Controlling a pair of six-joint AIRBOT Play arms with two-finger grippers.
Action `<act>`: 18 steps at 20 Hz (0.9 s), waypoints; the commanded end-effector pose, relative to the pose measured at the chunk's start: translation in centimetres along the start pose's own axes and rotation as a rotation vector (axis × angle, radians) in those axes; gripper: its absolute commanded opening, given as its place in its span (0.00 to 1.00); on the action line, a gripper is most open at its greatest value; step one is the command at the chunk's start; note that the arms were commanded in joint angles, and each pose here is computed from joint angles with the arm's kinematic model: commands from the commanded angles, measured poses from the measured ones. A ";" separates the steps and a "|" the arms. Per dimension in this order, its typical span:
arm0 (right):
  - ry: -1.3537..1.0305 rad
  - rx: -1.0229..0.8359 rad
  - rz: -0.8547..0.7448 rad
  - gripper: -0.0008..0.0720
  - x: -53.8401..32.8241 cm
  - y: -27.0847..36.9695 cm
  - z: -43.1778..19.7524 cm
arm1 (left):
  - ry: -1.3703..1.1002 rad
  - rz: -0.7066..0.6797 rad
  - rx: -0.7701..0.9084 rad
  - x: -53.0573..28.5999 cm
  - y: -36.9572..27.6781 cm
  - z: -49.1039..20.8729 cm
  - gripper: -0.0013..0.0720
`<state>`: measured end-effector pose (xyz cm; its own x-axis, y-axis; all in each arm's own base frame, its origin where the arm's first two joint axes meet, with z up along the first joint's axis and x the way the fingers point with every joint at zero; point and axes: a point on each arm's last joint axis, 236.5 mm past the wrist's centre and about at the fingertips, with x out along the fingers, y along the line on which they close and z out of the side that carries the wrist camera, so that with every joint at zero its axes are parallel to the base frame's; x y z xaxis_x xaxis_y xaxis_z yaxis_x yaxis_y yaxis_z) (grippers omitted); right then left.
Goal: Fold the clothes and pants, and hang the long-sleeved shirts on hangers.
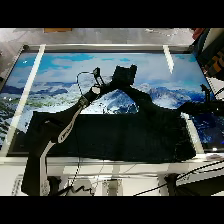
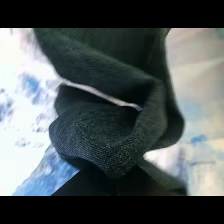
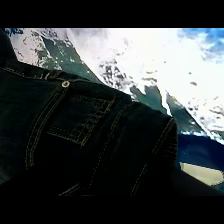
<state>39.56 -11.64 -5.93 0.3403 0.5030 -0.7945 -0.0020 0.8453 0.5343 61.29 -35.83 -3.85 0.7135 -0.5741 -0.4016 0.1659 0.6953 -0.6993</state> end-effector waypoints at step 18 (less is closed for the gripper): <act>-0.006 0.003 -0.009 0.77 0.0 -0.2 0.2 | 0.469 0.140 0.694 -24.6 -10.9 2.2 0.03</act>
<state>39.65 -11.83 -6.01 0.3442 0.4948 -0.7979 -0.0007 0.8500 0.5268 47.12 -30.26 16.93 0.5375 -0.5535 -0.6362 0.6031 0.7796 -0.1687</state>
